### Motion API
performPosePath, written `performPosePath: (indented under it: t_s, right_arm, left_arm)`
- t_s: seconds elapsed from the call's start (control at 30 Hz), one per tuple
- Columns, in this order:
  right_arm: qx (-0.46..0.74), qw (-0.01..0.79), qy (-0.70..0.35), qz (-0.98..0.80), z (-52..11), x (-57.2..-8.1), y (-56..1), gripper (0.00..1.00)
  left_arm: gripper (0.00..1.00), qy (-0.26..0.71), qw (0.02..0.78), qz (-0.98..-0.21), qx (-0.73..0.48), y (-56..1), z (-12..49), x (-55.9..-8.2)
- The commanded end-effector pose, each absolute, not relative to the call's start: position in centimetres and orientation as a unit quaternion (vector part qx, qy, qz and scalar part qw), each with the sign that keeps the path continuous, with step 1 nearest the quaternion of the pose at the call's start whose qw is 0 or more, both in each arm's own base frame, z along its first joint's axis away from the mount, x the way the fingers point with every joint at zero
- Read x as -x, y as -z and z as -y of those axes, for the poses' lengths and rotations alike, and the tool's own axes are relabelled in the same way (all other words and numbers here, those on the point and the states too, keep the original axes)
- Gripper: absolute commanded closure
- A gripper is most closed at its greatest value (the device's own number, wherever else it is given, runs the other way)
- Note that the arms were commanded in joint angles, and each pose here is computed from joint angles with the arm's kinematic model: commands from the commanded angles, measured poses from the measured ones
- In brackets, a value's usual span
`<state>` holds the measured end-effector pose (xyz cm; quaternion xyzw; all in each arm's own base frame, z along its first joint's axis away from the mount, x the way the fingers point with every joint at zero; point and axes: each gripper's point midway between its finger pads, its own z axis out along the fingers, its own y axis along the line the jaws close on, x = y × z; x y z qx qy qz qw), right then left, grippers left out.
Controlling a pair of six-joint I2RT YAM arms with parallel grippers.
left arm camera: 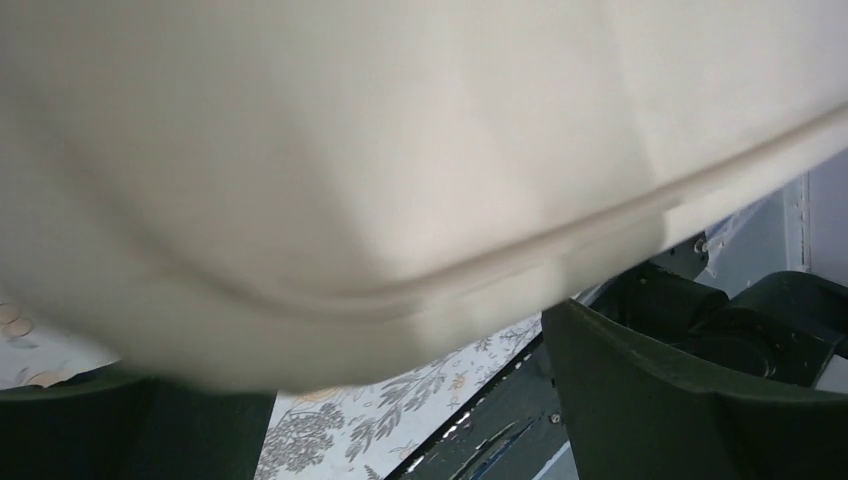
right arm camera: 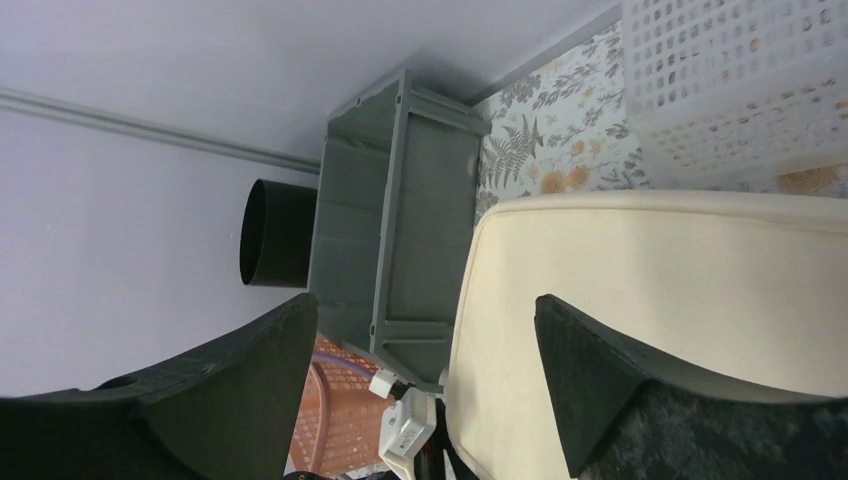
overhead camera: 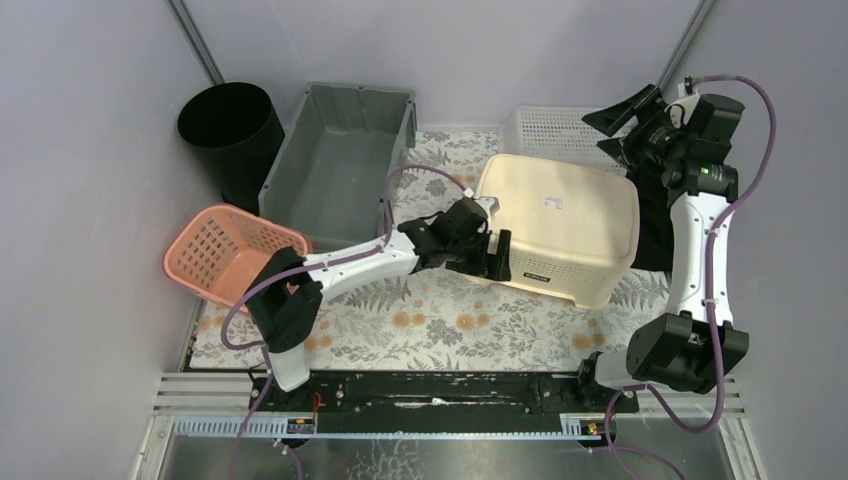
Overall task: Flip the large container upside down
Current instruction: Turn the container upside down at the center of the board, then move the container to the center of the board.
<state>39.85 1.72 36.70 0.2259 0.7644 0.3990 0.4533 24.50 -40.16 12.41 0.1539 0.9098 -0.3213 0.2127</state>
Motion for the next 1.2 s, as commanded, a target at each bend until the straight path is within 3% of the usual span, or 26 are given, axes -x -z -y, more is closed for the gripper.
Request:
performPosePath:
  t_s: [0.0, 0.5, 0.9, 1.17]
  right_arm:
    - [-0.177, 0.459, -0.407, -0.77, -3.6, -39.1, -38.2, 0.15]
    - [-0.028, 0.394, -0.334, -0.856, -12.2, -36.0, -34.2, 0.19]
    - [-0.018, 0.386, -0.319, -0.865, -12.9, -30.8, -30.7, 0.22]
    - [-0.029, 0.358, -0.309, -0.881, -12.8, -29.6, -27.0, 0.22]
  left_arm:
    - [0.0, 0.348, 0.238, -0.888, -0.182, -14.2, 43.1, -24.3]
    - [0.0, 0.255, 0.378, -0.885, -0.093, -23.5, 31.7, -27.7]
    - [0.0, 0.179, 0.462, -0.865, 0.081, -18.4, 23.8, -37.4]
    - [0.0, 0.193, 0.426, -0.88, 0.084, -14.0, 25.2, -39.9]
